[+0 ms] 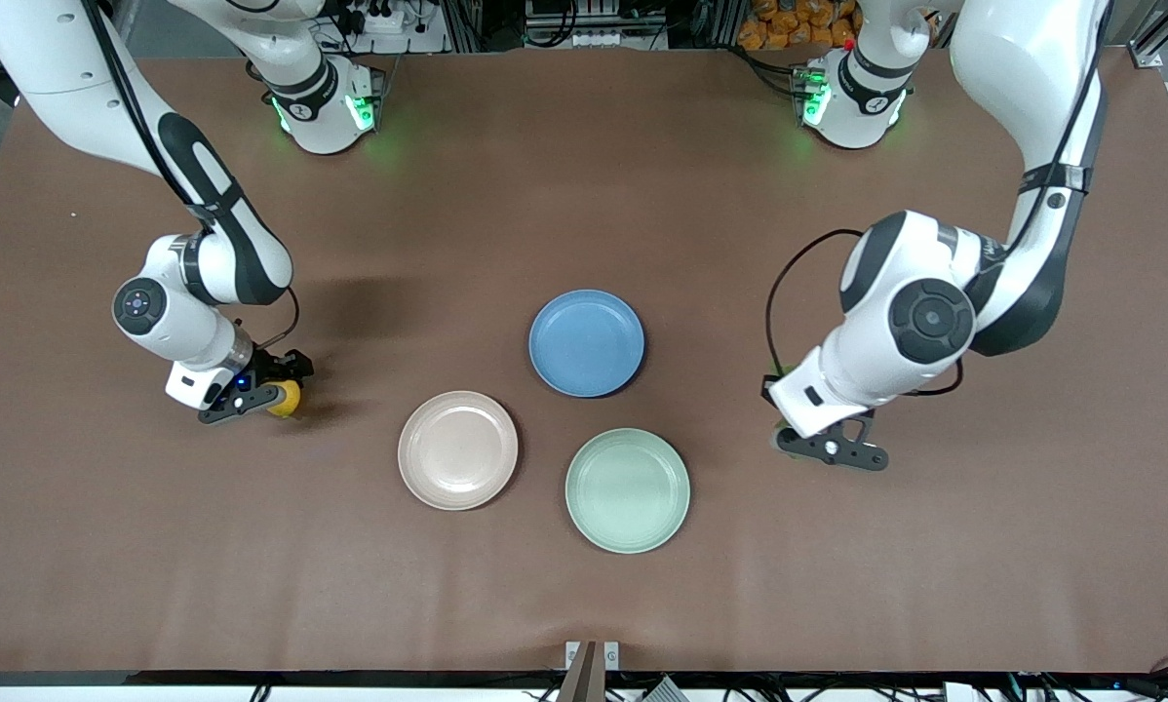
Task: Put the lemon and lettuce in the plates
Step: 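Carry the lettuce over the green plate while the right gripper carries the lemon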
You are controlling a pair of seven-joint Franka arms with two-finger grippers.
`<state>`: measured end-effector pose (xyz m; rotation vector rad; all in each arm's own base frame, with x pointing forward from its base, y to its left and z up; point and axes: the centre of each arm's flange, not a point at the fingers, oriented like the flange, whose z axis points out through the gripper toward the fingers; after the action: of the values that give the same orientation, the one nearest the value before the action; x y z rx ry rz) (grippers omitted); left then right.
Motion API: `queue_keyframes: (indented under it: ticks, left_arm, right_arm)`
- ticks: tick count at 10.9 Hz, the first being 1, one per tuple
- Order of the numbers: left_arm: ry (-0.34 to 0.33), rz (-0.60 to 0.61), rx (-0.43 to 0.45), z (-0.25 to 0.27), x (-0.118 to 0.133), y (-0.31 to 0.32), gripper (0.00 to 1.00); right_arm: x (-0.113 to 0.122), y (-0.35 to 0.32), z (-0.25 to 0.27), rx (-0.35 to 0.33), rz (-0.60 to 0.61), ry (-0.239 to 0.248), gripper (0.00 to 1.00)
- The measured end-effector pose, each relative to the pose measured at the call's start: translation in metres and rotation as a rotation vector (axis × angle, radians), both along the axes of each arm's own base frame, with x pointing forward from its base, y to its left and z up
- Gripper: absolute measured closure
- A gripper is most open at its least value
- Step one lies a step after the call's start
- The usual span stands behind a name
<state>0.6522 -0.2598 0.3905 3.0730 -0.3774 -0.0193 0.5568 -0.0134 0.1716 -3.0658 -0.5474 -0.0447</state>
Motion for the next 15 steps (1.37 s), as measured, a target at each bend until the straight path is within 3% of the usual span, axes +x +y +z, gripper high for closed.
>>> queue_keyframes:
  ticks: [2, 4, 6, 8, 11, 13, 15]
  left_arm:
    - [-0.031, -0.028, -0.02, 0.009, -0.002, -0.02, 0.96]
    - [-0.129, -0.074, -0.075, 0.011, -0.001, -0.049, 0.96]
    - [-0.239, -0.143, -0.115, -0.01, -0.003, -0.093, 0.96]
    - [-0.351, -0.261, -0.063, -0.047, -0.003, -0.118, 0.96]
    - [-0.489, -0.341, -0.131, -0.083, 0.011, -0.121, 0.96]
    - [-0.508, -0.356, -0.154, -0.108, 0.014, -0.121, 0.96]
    - [-0.502, -0.361, -0.164, -0.115, 0.01, -0.128, 0.96]
  right_arm:
    - [0.009, -0.001, 0.009, -0.001, 0.0, 0.018, 0.38]
    - [0.023, -0.002, 0.028, -0.002, -0.015, 0.03, 0.38]
    - [0.032, 0.005, 0.045, -0.002, -0.076, 0.012, 0.38]
    - [0.039, 0.023, 0.055, 0.001, -0.14, -0.008, 0.38]
    - [0.052, 0.05, 0.071, 0.011, -0.2, -0.044, 0.38]
    - [0.061, 0.069, 0.082, 0.021, -0.243, -0.066, 0.38]
    - [0.075, 0.094, 0.089, 0.027, -0.3, -0.05, 0.38]
